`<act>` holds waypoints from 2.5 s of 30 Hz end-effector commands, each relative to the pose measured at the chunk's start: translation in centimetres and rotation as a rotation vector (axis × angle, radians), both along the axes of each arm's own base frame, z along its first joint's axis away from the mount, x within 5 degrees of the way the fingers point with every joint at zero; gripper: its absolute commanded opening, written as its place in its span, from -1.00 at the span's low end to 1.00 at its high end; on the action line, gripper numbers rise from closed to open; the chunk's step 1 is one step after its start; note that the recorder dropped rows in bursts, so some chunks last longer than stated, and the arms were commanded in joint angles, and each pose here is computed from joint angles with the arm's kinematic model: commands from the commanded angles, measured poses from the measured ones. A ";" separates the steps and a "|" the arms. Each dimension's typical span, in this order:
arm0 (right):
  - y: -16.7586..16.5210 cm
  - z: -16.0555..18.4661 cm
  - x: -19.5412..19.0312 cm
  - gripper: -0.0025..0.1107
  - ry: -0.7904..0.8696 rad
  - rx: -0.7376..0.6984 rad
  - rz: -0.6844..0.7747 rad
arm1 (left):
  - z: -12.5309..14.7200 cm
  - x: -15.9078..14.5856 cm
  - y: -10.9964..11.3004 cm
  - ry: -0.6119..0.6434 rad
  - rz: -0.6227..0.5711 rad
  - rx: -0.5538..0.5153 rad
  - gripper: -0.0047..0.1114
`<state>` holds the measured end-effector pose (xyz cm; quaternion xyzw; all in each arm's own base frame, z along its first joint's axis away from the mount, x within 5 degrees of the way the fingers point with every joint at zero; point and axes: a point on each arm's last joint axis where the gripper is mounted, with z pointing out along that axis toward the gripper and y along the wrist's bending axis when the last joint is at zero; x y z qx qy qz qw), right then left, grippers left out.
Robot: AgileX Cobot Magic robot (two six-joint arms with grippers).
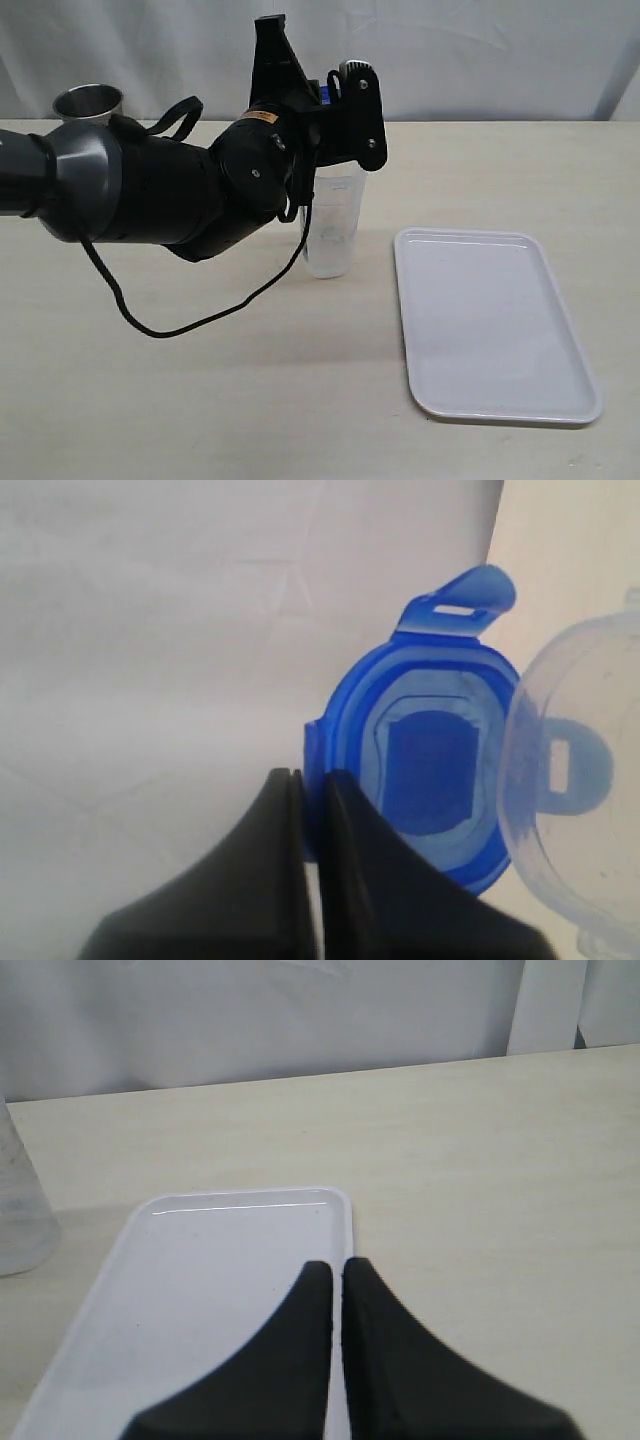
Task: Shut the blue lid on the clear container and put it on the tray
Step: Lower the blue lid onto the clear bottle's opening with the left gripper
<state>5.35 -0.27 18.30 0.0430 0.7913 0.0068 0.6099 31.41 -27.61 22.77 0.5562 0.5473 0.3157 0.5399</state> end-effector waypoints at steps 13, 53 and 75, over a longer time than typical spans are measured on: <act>0.0 -0.1 0.0 -0.88 -0.003 0.007 -0.002 | 1.6 0.1 0.4 -0.131 0.025 0.047 -0.92; 0.0 -0.1 0.0 -0.88 -0.003 0.007 -0.002 | 0.7 -2.0 -0.7 -0.144 0.001 0.068 -0.92; 0.0 -0.1 0.0 -0.88 -0.003 0.007 -0.002 | 0.4 -2.5 -0.8 -0.146 0.005 0.074 -0.92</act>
